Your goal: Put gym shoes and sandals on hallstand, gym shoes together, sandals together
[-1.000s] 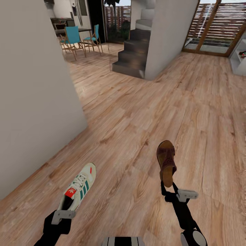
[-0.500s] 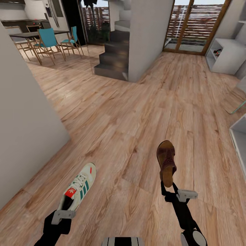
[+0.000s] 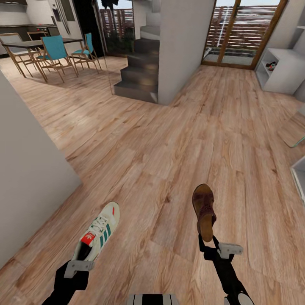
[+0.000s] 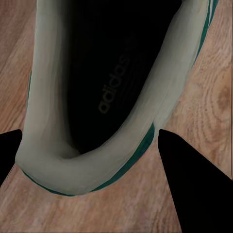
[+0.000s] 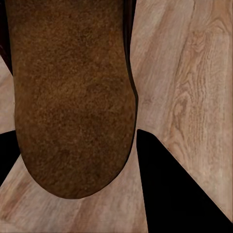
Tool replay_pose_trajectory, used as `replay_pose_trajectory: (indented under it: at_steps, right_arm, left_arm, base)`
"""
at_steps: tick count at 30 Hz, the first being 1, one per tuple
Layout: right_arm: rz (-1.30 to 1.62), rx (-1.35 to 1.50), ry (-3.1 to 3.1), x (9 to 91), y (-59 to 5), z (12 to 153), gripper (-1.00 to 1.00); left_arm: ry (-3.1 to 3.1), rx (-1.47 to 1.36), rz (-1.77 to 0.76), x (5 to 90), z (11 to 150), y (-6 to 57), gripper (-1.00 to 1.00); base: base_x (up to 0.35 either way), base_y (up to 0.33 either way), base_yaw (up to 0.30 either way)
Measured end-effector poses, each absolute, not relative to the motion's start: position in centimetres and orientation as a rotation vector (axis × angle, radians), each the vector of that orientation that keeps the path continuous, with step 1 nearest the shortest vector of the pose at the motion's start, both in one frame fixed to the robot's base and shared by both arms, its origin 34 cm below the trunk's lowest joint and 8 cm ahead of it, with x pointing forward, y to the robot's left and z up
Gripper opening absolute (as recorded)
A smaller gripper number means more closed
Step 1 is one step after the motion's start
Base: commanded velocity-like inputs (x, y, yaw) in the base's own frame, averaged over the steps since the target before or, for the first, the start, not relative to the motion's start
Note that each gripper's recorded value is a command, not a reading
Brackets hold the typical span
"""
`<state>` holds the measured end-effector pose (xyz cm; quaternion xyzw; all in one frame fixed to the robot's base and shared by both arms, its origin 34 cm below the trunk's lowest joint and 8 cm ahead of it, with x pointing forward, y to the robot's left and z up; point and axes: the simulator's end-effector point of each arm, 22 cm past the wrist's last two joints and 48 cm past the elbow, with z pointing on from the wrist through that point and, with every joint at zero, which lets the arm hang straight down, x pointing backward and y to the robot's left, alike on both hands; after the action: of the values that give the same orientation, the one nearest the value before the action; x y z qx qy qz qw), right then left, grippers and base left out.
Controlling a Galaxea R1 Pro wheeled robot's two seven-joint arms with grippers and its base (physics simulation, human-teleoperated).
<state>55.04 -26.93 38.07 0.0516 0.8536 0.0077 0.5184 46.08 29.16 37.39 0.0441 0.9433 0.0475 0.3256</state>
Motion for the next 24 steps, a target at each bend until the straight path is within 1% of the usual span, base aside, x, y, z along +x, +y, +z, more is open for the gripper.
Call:
replay_pose_trajectory:
  at_steps: [3,7,24]
  right_arm:
    - [0.018,0.125,2.060,54.7,-26.9,37.6,-1.00]
    - [0.019,0.126,2.064,54.6,-26.8,37.5,-1.00]
    - [0.016,0.135,2.085,53.9,-26.8,36.7,-1.00]
  left_arm:
    - [2.477,0.137,0.050,45.9,37.3,27.9,-1.00]
    - [2.479,0.151,0.013,45.9,37.2,27.3,-1.00]
    - [2.471,0.151,0.013,46.1,37.5,27.2,-1.00]
  base:
    - [0.336,-0.002,0.000]
    - [0.328,-0.075,-0.021]
    - [0.323,-0.100,-0.226]
